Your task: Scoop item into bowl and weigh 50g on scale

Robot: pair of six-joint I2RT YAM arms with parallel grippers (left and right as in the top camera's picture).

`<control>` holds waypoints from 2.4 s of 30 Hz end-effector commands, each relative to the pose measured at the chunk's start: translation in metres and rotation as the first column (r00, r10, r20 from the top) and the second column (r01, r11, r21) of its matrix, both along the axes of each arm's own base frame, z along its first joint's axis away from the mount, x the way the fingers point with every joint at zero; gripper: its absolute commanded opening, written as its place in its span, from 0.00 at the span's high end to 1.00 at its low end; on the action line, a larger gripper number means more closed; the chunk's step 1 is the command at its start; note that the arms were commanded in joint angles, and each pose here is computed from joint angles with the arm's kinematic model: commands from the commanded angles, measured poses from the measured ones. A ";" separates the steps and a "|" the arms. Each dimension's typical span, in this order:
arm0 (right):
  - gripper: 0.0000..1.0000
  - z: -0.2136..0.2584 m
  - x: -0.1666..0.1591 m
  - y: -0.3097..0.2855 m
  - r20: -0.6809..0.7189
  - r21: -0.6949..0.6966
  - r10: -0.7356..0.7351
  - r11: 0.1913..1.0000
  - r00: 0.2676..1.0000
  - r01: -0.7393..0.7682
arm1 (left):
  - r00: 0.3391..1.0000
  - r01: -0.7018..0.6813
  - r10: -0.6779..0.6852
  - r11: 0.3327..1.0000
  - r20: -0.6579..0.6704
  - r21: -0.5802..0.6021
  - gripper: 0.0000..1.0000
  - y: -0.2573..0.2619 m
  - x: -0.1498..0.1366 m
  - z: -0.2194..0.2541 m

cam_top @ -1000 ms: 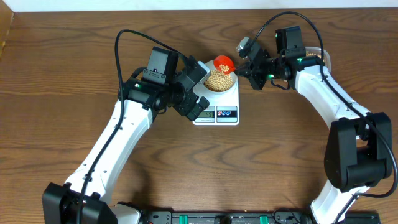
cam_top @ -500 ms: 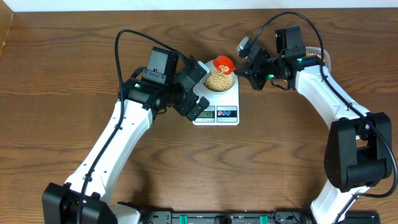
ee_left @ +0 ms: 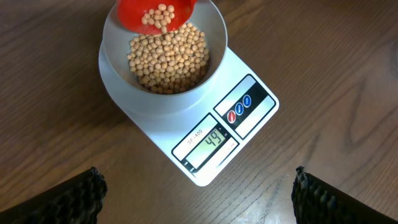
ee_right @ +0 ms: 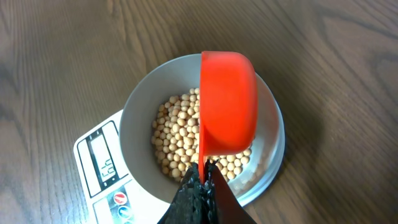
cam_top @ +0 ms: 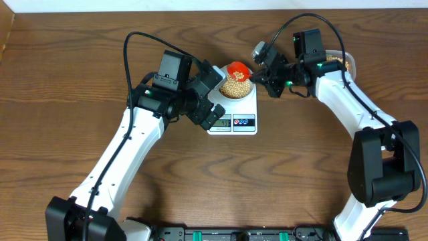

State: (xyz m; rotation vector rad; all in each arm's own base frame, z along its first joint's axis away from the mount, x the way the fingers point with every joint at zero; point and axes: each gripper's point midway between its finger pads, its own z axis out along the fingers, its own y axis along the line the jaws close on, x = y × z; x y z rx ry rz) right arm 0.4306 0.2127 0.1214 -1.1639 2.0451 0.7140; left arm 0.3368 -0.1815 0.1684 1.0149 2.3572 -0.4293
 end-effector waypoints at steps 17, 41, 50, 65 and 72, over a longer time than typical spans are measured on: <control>0.99 0.007 -0.003 0.003 0.029 -0.012 0.016 1.000 0.999 -0.016 | 1.000 -0.002 0.002 1.000 -0.015 -0.016 0.02 -0.002 -0.001 0.000; 0.99 0.037 -0.015 0.001 -0.298 0.277 -0.035 0.953 0.954 0.121 | 1.000 -0.002 0.002 1.000 -0.015 -0.016 0.02 -0.002 -0.001 0.000; 0.99 0.036 -0.014 0.000 -0.287 0.274 -0.035 0.955 0.957 0.117 | 1.000 -0.002 0.002 1.000 -0.015 -0.016 0.02 -0.002 -0.001 0.000; 0.99 0.035 -0.010 -0.001 -0.263 0.258 -0.053 0.958 0.963 0.123 | 1.000 -0.002 0.002 1.000 -0.015 -0.016 0.02 -0.002 -0.001 0.000; 0.99 0.039 -0.001 -0.010 -0.319 0.278 -0.110 0.939 0.942 0.203 | 1.000 -0.003 0.002 1.000 -0.015 -0.016 0.02 -0.002 -0.001 0.000</control>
